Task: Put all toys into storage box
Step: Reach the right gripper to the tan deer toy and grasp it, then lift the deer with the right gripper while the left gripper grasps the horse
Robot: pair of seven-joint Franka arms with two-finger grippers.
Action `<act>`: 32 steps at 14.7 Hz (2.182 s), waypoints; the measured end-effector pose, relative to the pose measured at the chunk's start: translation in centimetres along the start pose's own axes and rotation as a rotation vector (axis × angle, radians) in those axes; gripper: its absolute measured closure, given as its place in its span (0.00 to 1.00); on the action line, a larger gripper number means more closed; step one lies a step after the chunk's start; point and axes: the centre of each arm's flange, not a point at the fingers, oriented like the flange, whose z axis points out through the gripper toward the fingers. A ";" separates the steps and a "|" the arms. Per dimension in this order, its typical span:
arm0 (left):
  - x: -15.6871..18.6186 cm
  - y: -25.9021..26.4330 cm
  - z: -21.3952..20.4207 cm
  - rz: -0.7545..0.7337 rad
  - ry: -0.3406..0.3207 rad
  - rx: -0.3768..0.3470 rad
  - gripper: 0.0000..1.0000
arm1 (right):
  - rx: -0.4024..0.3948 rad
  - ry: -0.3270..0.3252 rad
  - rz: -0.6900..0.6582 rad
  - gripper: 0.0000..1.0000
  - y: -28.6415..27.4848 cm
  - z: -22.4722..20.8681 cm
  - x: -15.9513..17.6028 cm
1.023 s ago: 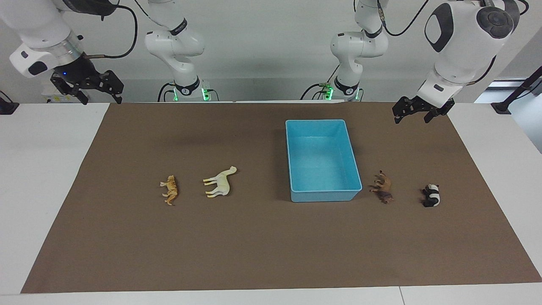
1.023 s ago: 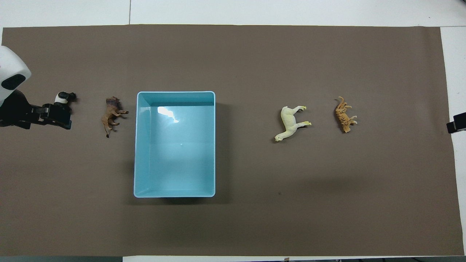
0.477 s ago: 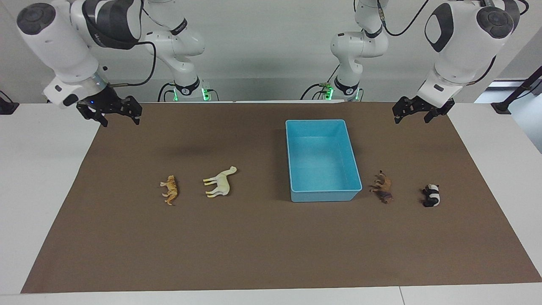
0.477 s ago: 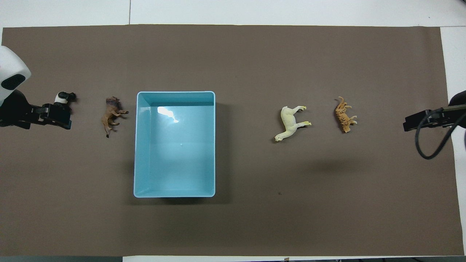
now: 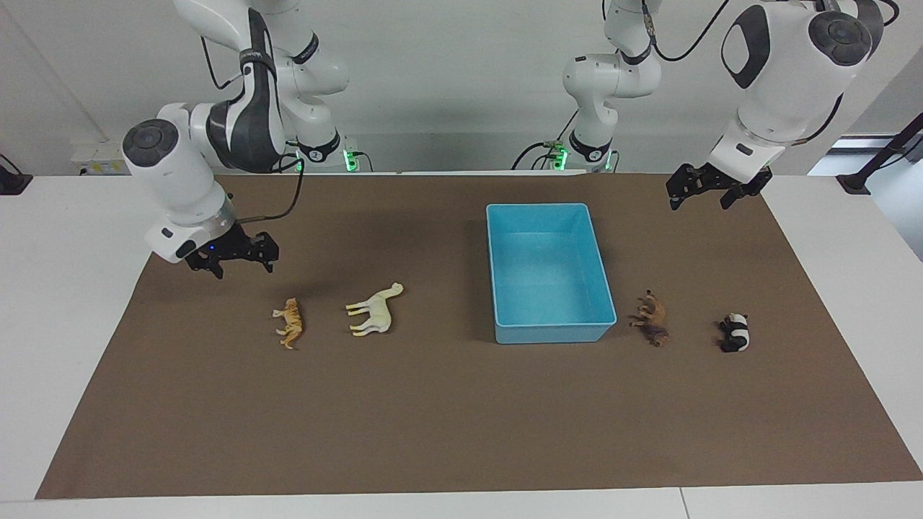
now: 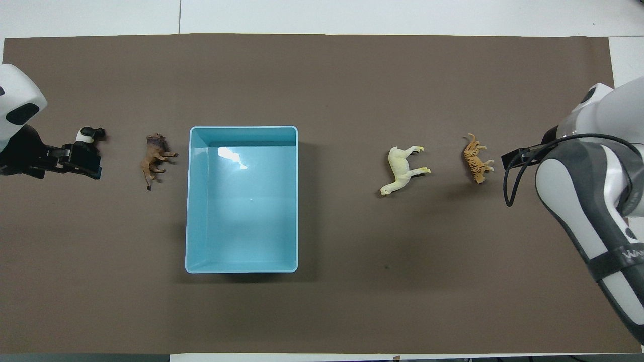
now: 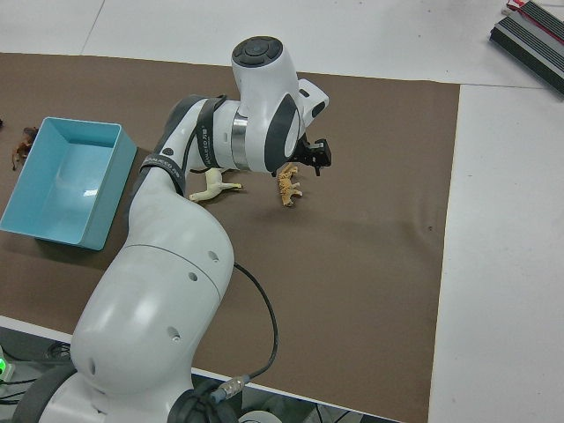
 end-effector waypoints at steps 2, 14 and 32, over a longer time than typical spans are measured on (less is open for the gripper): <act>0.6 -0.1 -0.2 -0.018 0.047 0.000 0.00 | -0.008 0.017 -0.066 0.00 -0.5 1.9 0.7; 13.1 -0.9 16.0 -0.120 0.261 -0.050 0.00 | -0.028 0.035 -0.175 0.00 -5.1 10.6 2.6; 12.8 -0.7 26.7 -0.220 0.200 -0.057 0.26 | -0.027 0.046 -0.157 0.73 -4.8 11.6 1.9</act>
